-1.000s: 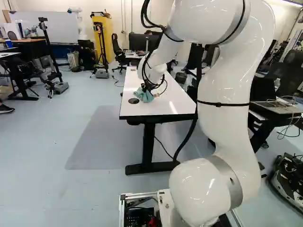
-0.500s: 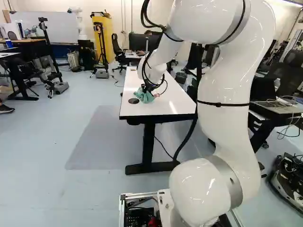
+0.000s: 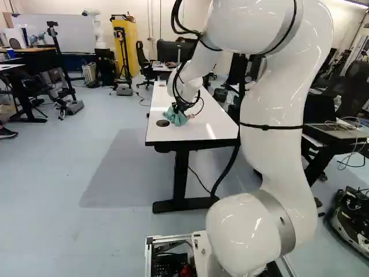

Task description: Clean the table with the green towel

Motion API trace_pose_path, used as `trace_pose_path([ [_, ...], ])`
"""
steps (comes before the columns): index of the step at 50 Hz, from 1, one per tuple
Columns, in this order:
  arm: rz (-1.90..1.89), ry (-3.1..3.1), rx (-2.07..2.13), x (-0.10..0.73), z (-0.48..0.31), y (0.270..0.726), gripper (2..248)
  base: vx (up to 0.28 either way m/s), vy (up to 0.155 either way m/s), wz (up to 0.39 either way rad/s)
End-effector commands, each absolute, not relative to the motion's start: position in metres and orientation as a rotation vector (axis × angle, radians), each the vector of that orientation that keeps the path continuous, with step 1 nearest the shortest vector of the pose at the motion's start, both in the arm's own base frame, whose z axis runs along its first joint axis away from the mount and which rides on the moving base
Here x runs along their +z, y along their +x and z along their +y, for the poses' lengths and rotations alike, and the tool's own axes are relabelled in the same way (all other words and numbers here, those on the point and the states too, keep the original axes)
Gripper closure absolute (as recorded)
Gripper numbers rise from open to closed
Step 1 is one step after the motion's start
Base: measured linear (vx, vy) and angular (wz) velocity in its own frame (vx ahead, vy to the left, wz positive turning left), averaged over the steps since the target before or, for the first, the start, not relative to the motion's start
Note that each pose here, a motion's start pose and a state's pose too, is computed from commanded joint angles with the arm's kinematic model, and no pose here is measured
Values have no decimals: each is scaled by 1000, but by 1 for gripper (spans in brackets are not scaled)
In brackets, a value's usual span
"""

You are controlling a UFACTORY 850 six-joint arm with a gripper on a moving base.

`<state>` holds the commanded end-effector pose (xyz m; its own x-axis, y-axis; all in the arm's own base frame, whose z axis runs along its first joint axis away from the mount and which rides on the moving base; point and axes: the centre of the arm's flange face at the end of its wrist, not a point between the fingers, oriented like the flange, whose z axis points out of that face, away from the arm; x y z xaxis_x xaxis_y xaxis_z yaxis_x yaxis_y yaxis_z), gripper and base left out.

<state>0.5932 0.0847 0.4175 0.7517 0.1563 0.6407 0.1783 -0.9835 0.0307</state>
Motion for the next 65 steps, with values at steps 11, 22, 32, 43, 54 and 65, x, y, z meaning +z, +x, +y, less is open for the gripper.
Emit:
trace_pose_path([
  [11, -295, -2897, -1076, 416, 95, 611, 204, 0, 0, 0],
  [22, -330, -2883, -1079, 415, 112, 619, 204, 0, 0, 0],
  [32, -368, -2876, -1062, 414, 129, 620, 204, 0, 0, 0],
  [43, -402, -2867, -1052, 414, 143, 610, 204, 0, 0, 0],
  [54, -410, -2872, -1032, 416, 141, 591, 204, 0, 0, 0],
  [65, -394, -2885, -1017, 417, 130, 574, 204, 0, 0, 0],
])
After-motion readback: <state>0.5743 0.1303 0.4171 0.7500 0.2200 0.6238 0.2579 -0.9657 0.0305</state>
